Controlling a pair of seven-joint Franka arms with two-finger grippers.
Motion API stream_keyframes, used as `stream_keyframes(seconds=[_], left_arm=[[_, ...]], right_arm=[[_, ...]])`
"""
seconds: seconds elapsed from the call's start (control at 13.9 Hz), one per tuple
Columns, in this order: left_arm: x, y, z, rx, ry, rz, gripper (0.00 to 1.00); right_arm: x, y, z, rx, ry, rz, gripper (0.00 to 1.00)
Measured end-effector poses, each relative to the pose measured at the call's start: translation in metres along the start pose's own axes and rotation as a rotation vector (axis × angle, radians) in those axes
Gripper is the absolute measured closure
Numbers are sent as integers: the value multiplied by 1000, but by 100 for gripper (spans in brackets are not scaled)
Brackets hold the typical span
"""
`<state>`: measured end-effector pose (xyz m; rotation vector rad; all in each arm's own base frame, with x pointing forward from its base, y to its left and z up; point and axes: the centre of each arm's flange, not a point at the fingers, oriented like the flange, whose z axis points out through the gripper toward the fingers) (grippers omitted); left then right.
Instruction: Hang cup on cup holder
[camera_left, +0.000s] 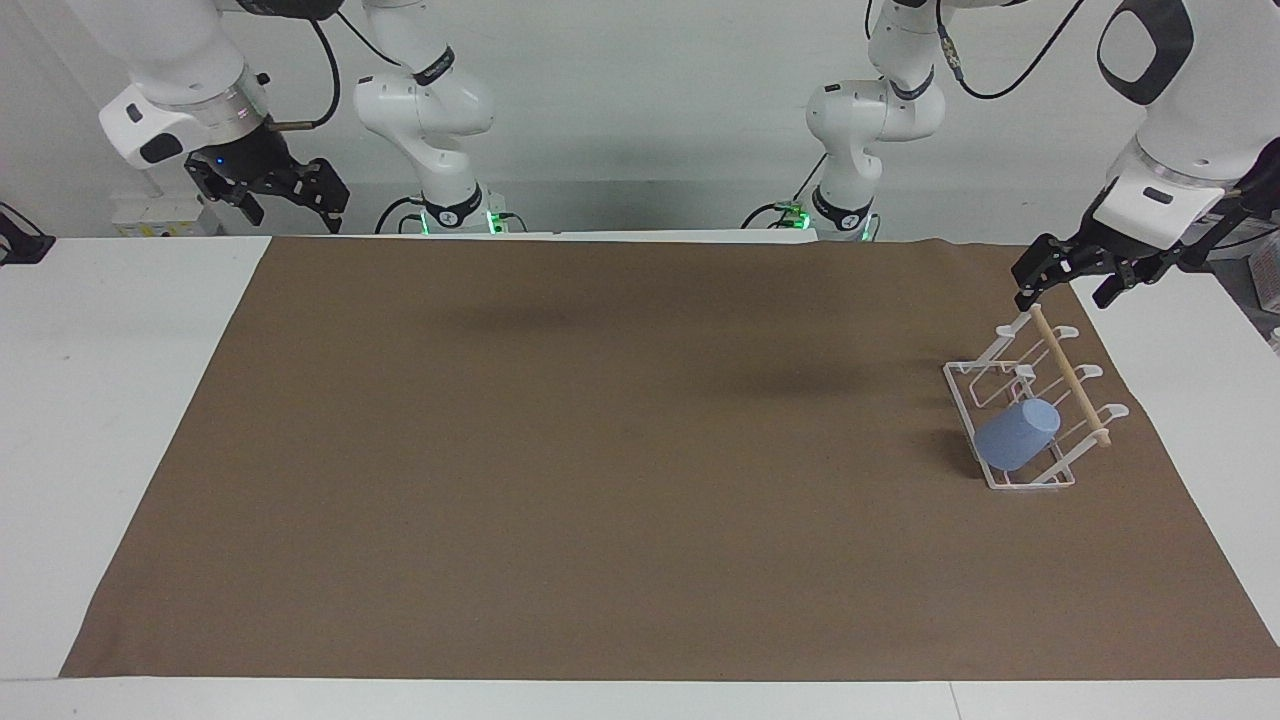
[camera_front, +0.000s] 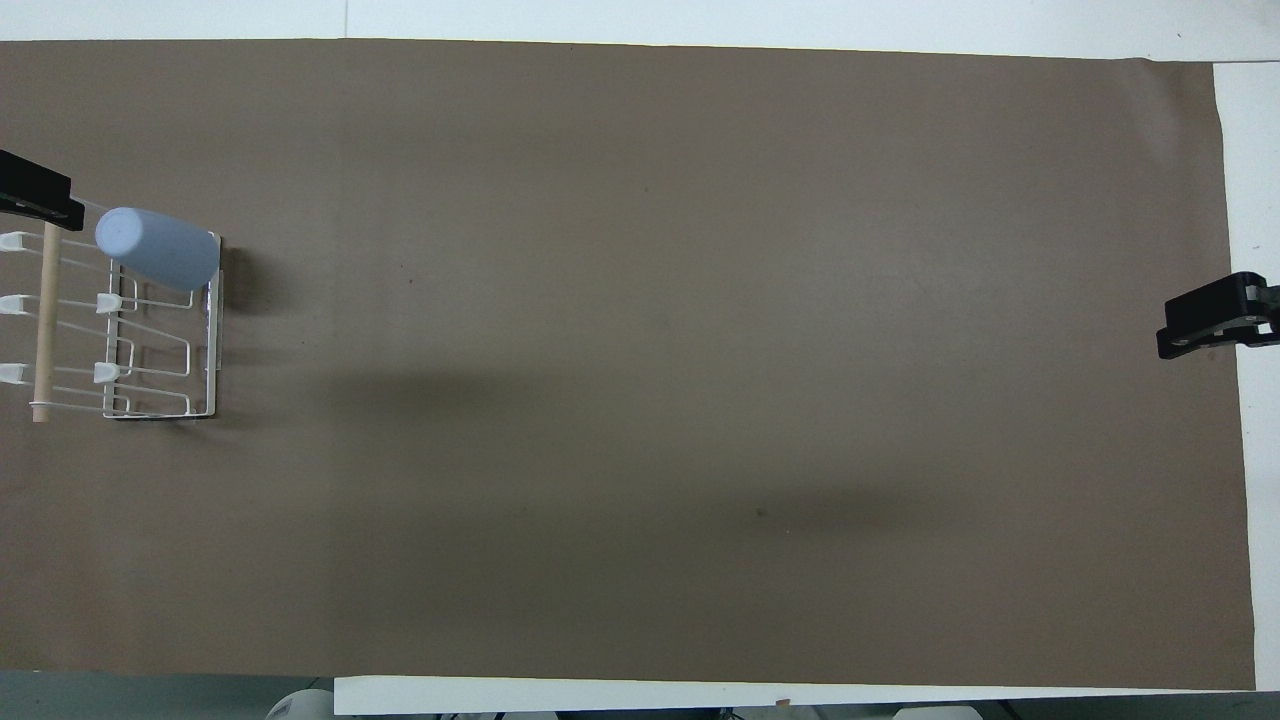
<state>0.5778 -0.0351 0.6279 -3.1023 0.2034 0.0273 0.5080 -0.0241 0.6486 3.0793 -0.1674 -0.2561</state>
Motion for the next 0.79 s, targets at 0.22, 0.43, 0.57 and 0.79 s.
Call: stream_keyframes(seconds=[0.22,0.43,0.57,0.79], left_arm=[[-10,3,16,-4,-41,8,0],[-14,7,18,-12,-33,-26,0],[-16,8,14,-14,-26,-37,0],[-16,9,14,-26,-24,-43,0]], right_arm=[[0,0,0,0,0,0,0],[0,0,0,0,0,0,0],[0,0,0,0,0,0,0],[0,0,0,0,0,0,0]])
